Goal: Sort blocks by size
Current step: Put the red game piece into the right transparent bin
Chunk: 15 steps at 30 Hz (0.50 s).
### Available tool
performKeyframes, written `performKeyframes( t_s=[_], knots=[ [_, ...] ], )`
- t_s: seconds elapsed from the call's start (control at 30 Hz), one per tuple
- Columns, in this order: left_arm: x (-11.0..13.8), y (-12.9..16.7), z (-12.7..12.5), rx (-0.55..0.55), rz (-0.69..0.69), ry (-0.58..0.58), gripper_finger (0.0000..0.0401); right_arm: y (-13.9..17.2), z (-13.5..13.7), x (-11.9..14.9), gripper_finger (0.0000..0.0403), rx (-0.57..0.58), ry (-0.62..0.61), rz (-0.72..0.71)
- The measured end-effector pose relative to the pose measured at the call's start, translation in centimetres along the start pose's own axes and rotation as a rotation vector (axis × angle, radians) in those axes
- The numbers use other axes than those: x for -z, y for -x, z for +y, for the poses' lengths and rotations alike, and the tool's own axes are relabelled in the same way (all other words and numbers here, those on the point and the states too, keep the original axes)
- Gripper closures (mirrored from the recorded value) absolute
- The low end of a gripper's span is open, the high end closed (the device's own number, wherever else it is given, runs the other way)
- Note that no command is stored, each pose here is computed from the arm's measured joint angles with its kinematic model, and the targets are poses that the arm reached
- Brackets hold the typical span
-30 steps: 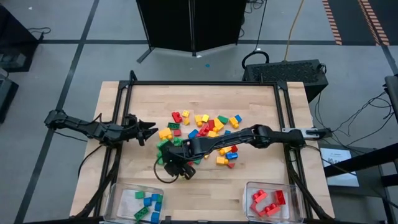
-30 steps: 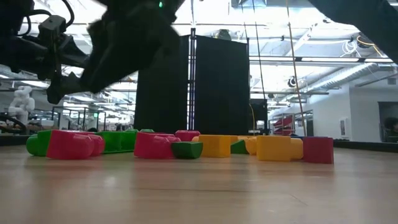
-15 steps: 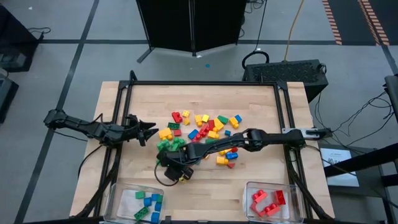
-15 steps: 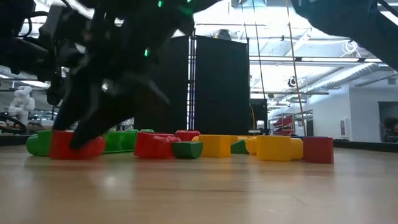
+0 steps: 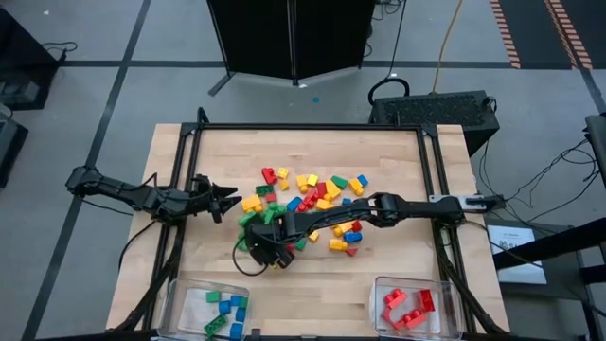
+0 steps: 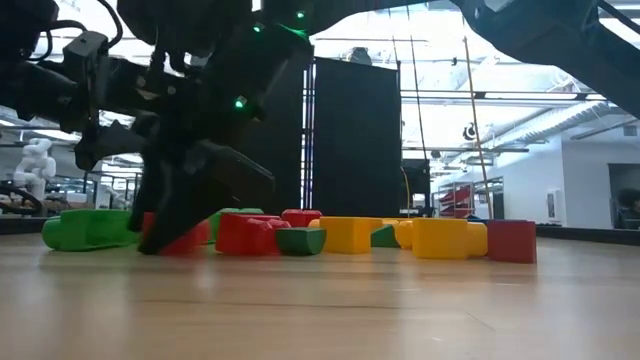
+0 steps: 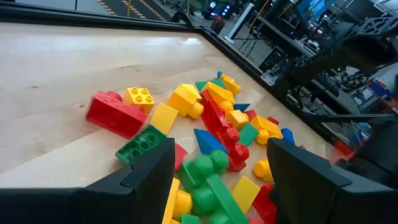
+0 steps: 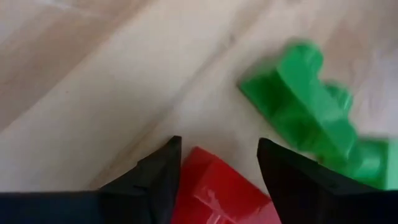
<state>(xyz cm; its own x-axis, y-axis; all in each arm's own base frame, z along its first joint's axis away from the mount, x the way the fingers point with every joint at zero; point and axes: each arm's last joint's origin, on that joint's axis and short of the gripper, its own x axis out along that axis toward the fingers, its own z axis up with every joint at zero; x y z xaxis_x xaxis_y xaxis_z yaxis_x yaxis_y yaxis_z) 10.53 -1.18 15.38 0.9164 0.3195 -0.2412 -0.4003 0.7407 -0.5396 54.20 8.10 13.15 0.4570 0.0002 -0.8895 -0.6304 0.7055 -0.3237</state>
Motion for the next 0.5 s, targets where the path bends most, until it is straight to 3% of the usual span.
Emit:
performKeyframes(
  t_s=[0.13, 0.37, 0.5],
  knots=[
    [0.0, 0.0, 0.0, -0.002, 0.002, -0.002, 0.0146, 0.0, 0.3, 0.3, 0.0231, -0.013, -0.096, 0.035],
    [0.0, 0.0, 0.0, -0.003, 0.003, -0.003, 0.0146, 0.0, 1.2, -0.2, 0.0352, -0.017, -0.214, 0.051],
    [0.0, 0.0, 0.0, -0.004, 0.003, -0.004, 0.0146, 1.2, 1.3, -0.9, 0.0357, -0.005, -0.245, 0.025]
  ],
)
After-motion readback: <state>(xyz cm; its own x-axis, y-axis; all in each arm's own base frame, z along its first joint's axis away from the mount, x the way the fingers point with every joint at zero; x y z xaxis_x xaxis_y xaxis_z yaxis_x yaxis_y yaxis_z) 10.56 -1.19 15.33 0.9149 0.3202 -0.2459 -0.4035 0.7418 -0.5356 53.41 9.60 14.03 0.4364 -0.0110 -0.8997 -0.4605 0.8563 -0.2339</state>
